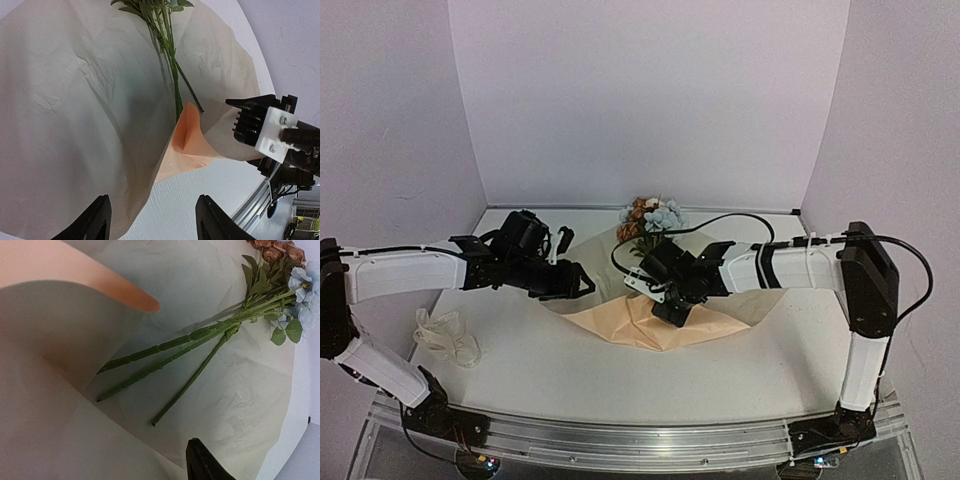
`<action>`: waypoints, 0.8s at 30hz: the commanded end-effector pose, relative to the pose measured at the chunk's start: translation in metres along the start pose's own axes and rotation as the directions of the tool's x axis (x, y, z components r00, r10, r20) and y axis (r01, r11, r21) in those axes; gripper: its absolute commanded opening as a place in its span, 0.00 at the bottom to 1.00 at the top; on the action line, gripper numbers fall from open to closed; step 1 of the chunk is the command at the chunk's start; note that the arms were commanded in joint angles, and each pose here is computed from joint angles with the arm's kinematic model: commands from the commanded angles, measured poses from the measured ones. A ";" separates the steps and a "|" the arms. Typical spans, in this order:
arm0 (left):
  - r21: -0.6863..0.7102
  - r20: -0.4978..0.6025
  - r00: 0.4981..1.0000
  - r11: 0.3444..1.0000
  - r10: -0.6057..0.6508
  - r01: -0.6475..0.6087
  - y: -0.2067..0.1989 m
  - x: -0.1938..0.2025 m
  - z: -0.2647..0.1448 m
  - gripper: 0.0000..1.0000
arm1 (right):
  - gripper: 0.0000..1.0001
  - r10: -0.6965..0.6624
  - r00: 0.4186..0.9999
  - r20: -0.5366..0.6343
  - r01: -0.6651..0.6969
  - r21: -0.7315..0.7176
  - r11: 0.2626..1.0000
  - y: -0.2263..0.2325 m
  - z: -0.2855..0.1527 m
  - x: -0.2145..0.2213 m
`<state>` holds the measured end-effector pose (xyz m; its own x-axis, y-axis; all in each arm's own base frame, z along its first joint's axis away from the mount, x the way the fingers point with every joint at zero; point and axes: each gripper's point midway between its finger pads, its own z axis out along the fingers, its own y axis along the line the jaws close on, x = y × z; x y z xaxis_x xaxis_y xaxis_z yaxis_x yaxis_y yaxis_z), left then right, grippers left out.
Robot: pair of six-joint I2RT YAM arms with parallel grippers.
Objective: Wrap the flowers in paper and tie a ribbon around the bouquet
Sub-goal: Fold the bottom corner of the flattened wrapping paper at the center of the board.
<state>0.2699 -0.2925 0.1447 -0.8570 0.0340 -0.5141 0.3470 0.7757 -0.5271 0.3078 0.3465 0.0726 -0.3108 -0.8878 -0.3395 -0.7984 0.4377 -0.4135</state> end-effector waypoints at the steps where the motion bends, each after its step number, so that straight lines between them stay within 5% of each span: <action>1: 0.044 -0.012 1.000 0.999 0.003 -0.002 -0.006 0.004 0.011 0.56 | 0.67 0.063 0.998 -0.010 -0.062 0.061 0.996 -0.025 -0.016 -0.003; 9: -0.052 -0.066 0.998 0.998 -0.024 0.021 0.018 0.021 0.023 0.48 | 0.93 0.135 0.991 0.006 -0.136 0.051 0.989 -0.038 -0.053 0.009; 17: -0.141 -0.073 0.996 0.989 -0.050 0.039 0.041 0.037 0.017 0.45 | 0.98 0.254 0.966 -0.035 -0.254 0.010 0.967 -0.046 -0.067 0.028; 24: -0.087 0.015 1.000 0.996 0.023 -0.022 0.022 0.016 -0.011 0.49 | 0.98 0.393 0.915 -0.090 -0.397 -0.032 0.917 -0.057 -0.047 0.036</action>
<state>0.2550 -0.2678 0.0918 -0.9008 0.0601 -0.4301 0.2693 0.8543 -0.4446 0.3095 0.2882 0.1291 -0.5455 -0.7393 -0.3948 -0.6810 0.6655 -0.3054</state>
